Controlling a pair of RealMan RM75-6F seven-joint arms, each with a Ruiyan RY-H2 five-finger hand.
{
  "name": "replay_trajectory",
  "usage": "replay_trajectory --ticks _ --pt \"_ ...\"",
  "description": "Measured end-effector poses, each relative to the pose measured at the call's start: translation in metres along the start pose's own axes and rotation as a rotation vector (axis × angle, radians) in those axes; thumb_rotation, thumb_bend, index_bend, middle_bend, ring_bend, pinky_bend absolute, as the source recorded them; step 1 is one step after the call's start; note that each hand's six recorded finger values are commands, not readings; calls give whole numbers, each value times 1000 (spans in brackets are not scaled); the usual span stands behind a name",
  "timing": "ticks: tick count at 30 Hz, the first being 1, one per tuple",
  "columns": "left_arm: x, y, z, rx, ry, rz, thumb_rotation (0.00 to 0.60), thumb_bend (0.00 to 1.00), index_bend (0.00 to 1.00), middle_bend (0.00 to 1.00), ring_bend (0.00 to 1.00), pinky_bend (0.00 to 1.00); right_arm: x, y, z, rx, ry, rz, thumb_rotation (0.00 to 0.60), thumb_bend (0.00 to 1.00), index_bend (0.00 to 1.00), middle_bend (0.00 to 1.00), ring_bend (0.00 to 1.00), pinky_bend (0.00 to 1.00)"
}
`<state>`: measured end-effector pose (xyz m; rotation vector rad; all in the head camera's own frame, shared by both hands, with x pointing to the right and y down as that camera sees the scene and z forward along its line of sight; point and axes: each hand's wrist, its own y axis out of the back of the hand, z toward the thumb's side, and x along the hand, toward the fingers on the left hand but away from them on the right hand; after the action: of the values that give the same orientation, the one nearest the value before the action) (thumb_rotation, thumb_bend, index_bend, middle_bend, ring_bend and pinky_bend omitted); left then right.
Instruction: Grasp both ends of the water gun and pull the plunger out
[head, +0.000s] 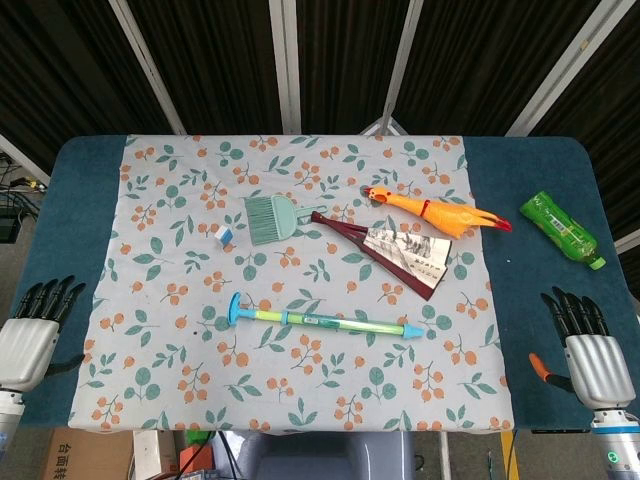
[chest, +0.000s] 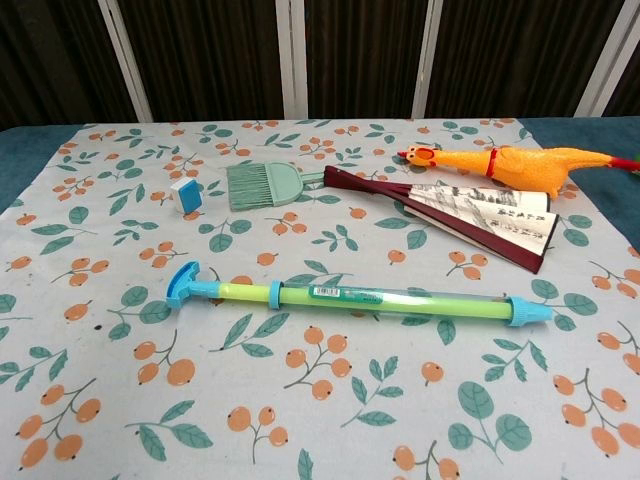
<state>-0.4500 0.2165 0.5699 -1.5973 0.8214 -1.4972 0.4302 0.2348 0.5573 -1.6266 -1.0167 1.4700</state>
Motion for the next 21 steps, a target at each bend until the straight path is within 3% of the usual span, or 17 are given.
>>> replay_trajectory --ticks 4,8,15,21 --pt "7 2 9 26 -23 4 600 54 20 2 0 95 -1 -1 1 -5 -1 8 600 314 0 0 0 0" --pt "22 8 31 58 -68 11 600 88 165 51 15 167 -2 -3 2 -9 -4 15 600 313 0 0 0 0" --pt "65 23 84 79 -130 9 600 176 340 193 101 247 -2 -3 1 -21 -7 22 600 313 0 0 0 0" --pt "95 27 137 100 -176 -3 600 222 408 216 109 253 -1 -2 1 -27 -5 26 600 313 0 0 0 0"
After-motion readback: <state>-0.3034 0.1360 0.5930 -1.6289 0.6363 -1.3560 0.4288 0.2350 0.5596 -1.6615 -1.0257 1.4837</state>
